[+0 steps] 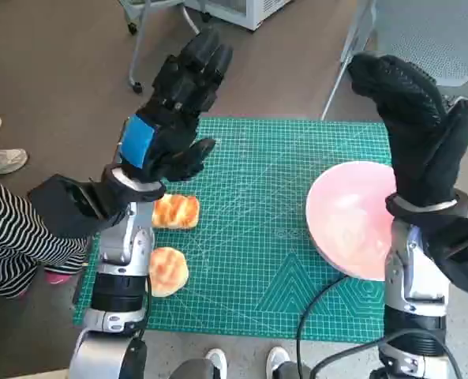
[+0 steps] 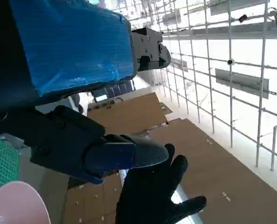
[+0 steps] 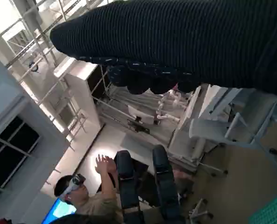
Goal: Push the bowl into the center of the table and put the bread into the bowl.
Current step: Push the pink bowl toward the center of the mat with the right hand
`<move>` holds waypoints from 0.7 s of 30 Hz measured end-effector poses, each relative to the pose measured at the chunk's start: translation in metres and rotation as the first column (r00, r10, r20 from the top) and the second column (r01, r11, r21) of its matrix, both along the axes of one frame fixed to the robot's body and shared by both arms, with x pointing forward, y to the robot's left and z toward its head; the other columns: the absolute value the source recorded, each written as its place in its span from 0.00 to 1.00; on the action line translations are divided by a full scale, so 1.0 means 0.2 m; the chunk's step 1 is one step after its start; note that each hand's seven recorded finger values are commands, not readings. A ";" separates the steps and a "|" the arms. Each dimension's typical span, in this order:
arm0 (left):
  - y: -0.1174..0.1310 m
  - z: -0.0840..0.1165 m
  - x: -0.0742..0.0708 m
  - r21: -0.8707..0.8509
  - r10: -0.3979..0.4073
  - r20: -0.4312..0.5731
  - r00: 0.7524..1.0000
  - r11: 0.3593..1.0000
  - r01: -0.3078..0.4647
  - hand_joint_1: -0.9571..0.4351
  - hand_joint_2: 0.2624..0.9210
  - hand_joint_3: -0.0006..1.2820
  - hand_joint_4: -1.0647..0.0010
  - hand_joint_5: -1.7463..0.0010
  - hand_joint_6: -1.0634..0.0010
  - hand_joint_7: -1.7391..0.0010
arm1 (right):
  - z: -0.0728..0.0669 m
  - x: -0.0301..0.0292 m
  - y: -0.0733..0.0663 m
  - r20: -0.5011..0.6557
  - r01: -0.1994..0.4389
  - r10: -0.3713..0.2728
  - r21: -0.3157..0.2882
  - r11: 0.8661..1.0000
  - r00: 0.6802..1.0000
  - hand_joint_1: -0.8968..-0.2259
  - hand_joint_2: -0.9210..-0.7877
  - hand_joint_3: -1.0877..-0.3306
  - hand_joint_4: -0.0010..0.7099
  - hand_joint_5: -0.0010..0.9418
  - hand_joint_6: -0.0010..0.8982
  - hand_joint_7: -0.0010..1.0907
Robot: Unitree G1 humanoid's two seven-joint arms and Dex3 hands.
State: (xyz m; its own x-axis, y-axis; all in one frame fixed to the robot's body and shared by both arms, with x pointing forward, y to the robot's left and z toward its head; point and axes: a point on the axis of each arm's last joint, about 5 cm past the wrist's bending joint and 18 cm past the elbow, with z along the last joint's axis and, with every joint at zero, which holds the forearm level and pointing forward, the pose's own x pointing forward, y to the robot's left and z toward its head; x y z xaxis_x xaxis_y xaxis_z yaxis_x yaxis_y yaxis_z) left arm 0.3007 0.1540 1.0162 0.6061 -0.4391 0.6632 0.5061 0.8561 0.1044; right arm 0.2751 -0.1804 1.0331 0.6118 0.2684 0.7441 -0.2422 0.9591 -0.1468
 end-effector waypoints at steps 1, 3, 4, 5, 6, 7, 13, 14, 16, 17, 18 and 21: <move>0.00 0.00 0.00 0.000 0.000 0.000 1.000 1.000 0.000 0.21 1.00 0.31 0.97 0.99 1.00 0.81 | 0.00 0.000 0.00 0.000 0.000 0.000 0.000 1.000 1.000 0.34 0.00 0.59 0.22 0.00 0.00 0.53; 0.00 0.00 0.00 0.000 0.001 -0.001 1.000 1.000 -0.001 0.21 1.00 0.31 0.97 1.00 1.00 0.81 | 0.00 0.000 0.00 0.000 0.000 0.000 0.000 1.000 1.000 0.34 0.00 0.59 0.22 0.00 0.00 0.53; 0.00 0.00 0.00 -0.001 0.001 -0.001 1.000 1.000 -0.001 0.21 1.00 0.31 0.97 1.00 1.00 0.81 | 0.00 0.000 0.00 0.000 0.000 0.000 0.000 1.000 1.000 0.34 0.00 0.59 0.22 0.00 0.00 0.53; 0.00 0.00 0.00 -0.001 0.001 -0.001 1.000 1.000 -0.001 0.21 1.00 0.31 0.97 1.00 1.00 0.81 | 0.00 0.000 0.00 0.000 0.000 0.000 0.000 1.000 1.000 0.34 0.00 0.59 0.22 0.00 0.00 0.53; 0.00 0.00 0.00 -0.001 0.001 -0.001 1.000 1.000 -0.001 0.21 1.00 0.31 0.97 1.00 1.00 0.81 | 0.00 0.000 0.00 0.000 0.000 0.000 0.000 1.000 1.000 0.34 0.00 0.59 0.22 0.00 0.00 0.53; 0.00 0.00 0.00 -0.001 0.001 -0.001 1.000 1.000 -0.001 0.21 1.00 0.31 0.97 1.00 1.00 0.81 | 0.00 0.000 0.00 0.000 0.000 0.000 0.000 1.000 1.000 0.34 0.00 0.59 0.22 0.00 0.00 0.53; 0.00 0.00 0.00 -0.002 0.005 -0.002 1.000 1.000 -0.005 0.21 1.00 0.31 0.97 1.00 1.00 0.81 | 0.00 0.000 0.00 0.000 -0.001 0.001 0.000 1.000 1.000 0.35 0.00 0.60 0.22 0.00 0.00 0.53; 0.00 0.00 0.00 -0.002 0.005 -0.002 1.000 1.000 -0.005 0.21 1.00 0.31 0.97 1.00 1.00 0.81 | 0.00 0.000 0.00 0.000 -0.001 0.001 0.000 1.000 1.000 0.35 0.00 0.60 0.22 0.00 0.00 0.53; 0.00 0.00 0.00 -0.002 0.006 -0.002 1.000 1.000 -0.006 0.21 1.00 0.31 0.97 1.00 1.00 0.81 | 0.00 0.000 0.00 0.000 -0.001 0.001 -0.001 1.000 1.000 0.35 0.00 0.59 0.22 0.00 0.00 0.53; 0.00 0.00 0.00 -0.002 0.006 -0.001 1.000 1.000 -0.006 0.21 1.00 0.31 0.97 1.00 1.00 0.81 | 0.00 0.000 0.00 0.000 -0.001 0.001 -0.001 1.000 1.000 0.35 0.00 0.59 0.22 0.00 0.00 0.53; 0.00 0.00 -0.01 -0.002 0.006 -0.001 1.000 1.000 -0.006 0.21 1.00 0.31 0.97 1.00 1.00 0.81 | 0.00 0.000 0.00 0.000 -0.001 0.001 -0.001 1.000 1.000 0.35 0.00 0.59 0.22 0.00 0.00 0.53; 0.00 0.00 -0.01 -0.002 0.006 0.003 1.000 1.000 -0.006 0.21 1.00 0.31 0.97 1.00 1.00 0.81 | 0.00 0.000 0.00 0.000 -0.002 0.002 -0.001 1.000 1.000 0.35 0.00 0.59 0.22 0.00 0.00 0.53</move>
